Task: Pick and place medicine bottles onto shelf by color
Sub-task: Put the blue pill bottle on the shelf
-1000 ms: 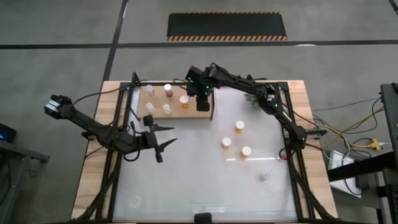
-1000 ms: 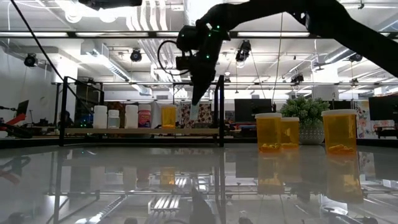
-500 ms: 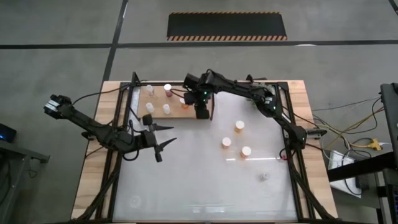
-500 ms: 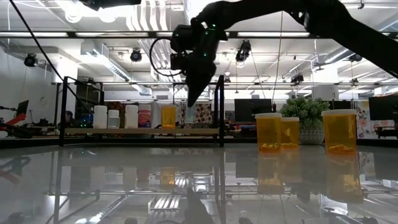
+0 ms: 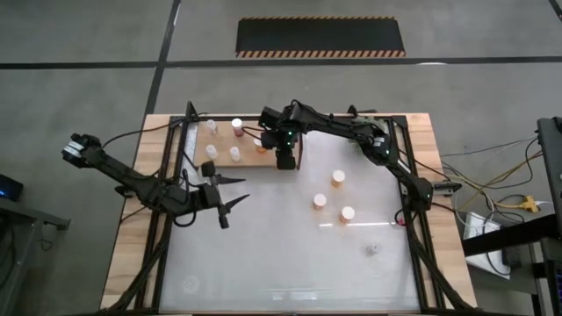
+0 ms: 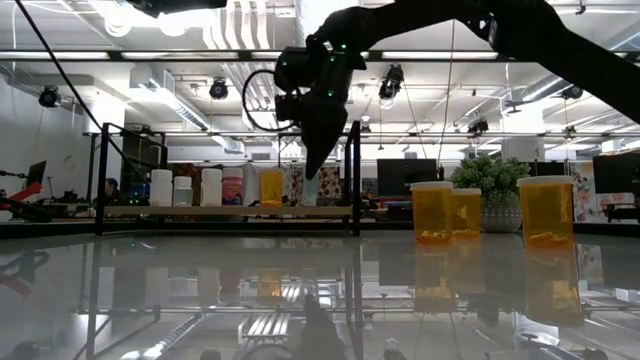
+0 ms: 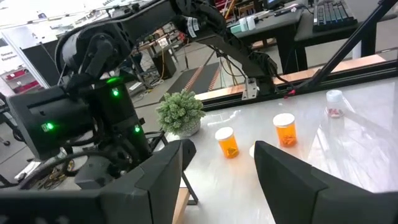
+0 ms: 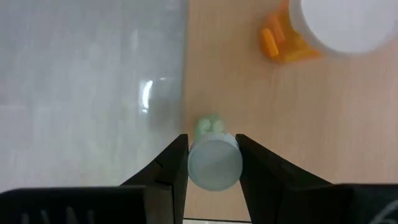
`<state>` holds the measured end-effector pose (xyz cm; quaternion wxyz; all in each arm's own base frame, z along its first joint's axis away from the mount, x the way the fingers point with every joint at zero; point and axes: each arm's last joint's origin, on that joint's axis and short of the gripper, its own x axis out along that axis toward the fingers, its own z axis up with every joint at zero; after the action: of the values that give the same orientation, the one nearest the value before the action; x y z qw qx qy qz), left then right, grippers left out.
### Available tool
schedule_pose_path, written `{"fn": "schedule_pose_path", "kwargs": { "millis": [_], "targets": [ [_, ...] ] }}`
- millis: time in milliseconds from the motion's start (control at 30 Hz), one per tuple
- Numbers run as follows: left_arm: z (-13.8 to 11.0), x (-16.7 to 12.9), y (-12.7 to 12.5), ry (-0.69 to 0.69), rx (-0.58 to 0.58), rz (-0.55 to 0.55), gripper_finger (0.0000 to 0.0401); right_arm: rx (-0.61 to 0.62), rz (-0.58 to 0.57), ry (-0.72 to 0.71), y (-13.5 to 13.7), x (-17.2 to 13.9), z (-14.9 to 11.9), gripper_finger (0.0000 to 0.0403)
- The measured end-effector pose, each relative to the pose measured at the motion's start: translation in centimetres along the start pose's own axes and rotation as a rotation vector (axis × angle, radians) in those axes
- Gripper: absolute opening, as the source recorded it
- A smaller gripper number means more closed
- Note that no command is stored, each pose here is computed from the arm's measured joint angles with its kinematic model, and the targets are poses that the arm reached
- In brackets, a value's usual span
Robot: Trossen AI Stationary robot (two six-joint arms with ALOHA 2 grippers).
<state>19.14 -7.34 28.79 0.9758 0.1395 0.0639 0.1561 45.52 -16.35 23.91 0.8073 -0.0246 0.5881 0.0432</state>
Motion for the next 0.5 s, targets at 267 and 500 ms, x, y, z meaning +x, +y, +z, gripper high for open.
{"fn": "schedule_pose_path", "kwargs": {
  "millis": [267,500],
  "targets": [
    [-0.06,0.03,-0.05,0.002,0.002,-0.002,0.0184,0.002,-0.018,-0.004,-0.1,0.12,0.07,0.0136],
    [-0.06,0.03,-0.05,0.002,0.002,-0.002,0.0184,-0.001,-0.023,-0.016,-0.14,0.1,0.18,0.0176]
  ]
}}
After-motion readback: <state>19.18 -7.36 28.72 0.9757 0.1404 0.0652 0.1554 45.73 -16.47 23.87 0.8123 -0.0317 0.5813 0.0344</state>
